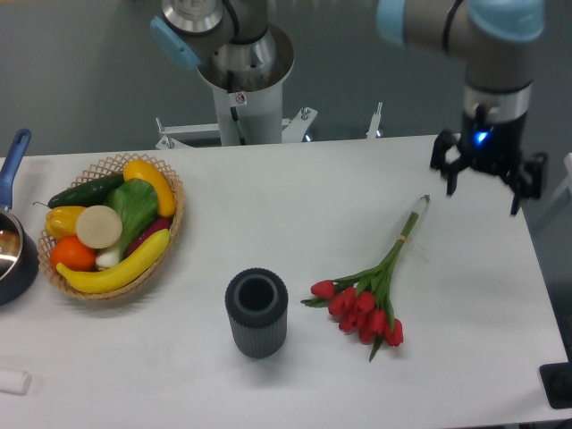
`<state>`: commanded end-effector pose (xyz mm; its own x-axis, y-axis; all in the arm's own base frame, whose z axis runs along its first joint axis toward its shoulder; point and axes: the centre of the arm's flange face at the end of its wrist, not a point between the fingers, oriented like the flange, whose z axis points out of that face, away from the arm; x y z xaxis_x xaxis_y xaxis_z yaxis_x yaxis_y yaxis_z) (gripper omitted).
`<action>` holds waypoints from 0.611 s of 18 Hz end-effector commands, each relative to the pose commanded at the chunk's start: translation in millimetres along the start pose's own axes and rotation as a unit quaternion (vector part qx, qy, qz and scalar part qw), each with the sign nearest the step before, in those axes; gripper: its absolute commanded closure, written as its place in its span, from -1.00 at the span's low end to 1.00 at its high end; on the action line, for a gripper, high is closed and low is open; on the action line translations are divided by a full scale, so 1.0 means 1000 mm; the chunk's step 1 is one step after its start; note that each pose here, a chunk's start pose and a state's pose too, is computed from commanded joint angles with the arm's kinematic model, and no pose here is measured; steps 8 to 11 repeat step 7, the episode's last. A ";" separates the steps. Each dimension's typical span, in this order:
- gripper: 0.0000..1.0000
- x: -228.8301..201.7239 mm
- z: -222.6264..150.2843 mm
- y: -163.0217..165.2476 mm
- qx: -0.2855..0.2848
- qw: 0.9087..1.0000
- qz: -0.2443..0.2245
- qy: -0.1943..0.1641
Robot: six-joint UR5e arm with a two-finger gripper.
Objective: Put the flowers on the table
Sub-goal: 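Open the gripper, release the tulips, and raise the gripper away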
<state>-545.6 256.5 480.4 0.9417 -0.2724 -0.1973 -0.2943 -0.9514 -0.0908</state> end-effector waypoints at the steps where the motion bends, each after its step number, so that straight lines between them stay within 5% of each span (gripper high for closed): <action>1: -1.00 0.004 -0.003 0.010 0.000 1.000 0.014 0.005; 6: -1.00 0.011 -0.008 0.029 0.000 0.998 0.062 0.021; 11: -1.00 0.013 -0.006 0.029 0.000 0.998 0.063 0.023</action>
